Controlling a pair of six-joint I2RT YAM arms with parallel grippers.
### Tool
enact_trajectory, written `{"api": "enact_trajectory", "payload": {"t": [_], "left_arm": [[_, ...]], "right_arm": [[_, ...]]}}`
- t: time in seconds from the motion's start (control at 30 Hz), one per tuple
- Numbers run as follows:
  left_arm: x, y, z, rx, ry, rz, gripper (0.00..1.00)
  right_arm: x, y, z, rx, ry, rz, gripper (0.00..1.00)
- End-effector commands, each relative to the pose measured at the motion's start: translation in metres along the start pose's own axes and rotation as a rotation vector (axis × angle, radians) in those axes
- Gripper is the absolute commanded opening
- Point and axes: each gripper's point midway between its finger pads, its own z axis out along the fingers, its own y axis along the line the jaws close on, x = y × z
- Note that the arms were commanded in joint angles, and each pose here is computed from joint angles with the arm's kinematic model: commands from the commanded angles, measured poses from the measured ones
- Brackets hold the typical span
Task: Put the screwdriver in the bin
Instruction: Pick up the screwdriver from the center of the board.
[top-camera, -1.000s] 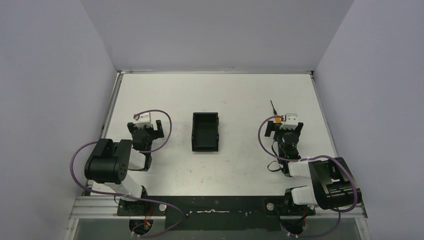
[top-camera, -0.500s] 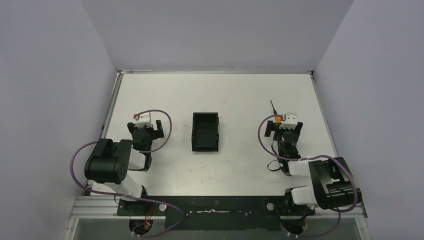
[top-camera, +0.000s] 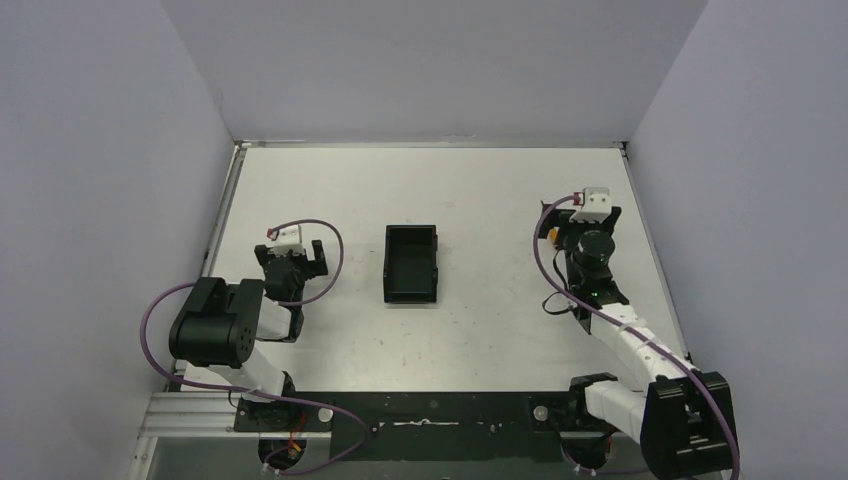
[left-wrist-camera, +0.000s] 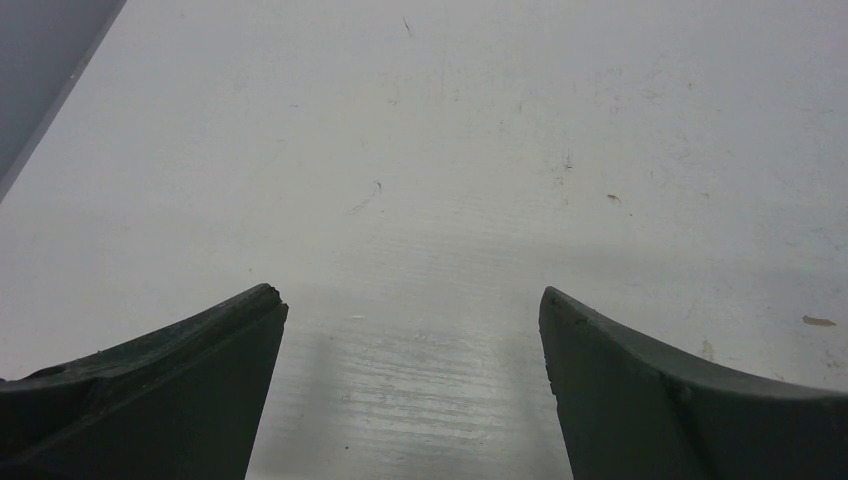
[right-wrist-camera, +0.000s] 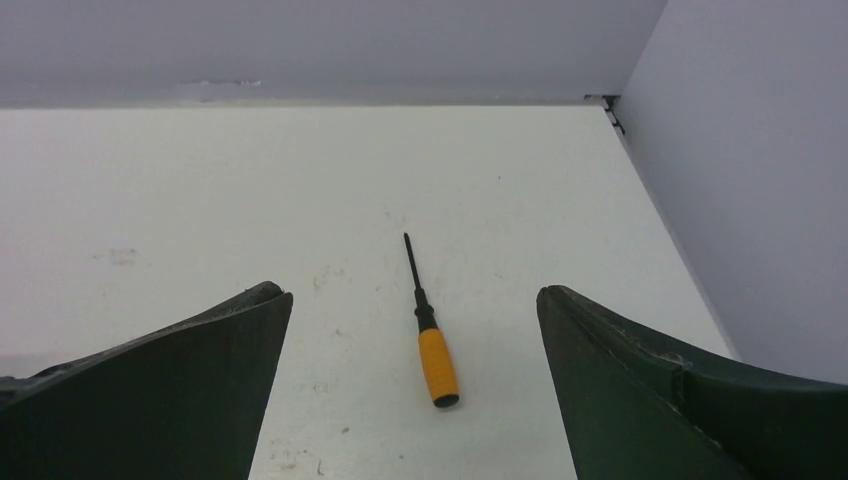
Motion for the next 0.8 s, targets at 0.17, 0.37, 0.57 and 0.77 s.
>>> {"api": "enact_trajectory", "payload": {"t": [0.17,0.37,0.57,0.77], "left_arm": [[-0.022,-0.004,0.006,0.014,-0.075,-0.008,0.97],[-0.022,-0.004,0.006,0.014,-0.073,-0.007,0.97],[-0.022,-0.004,0.006,0.014,-0.075,-0.008,0.97],[-0.022,-0.004,0.006,0.014,-0.075,-0.007,0.97]], "right_arm": [[-0.096,0.008,0.002,-0.052,-0.036,-0.007,1.0],[-0.164,0.008,0.004,-0.059,-0.083,-0.021,1.0],[-0.211,0.01,0.008,-0.074,-0.086,-0.036,1.0],[-0.24,0.011,0.013,-0.081,-0.096,-0.039,1.0]]}}
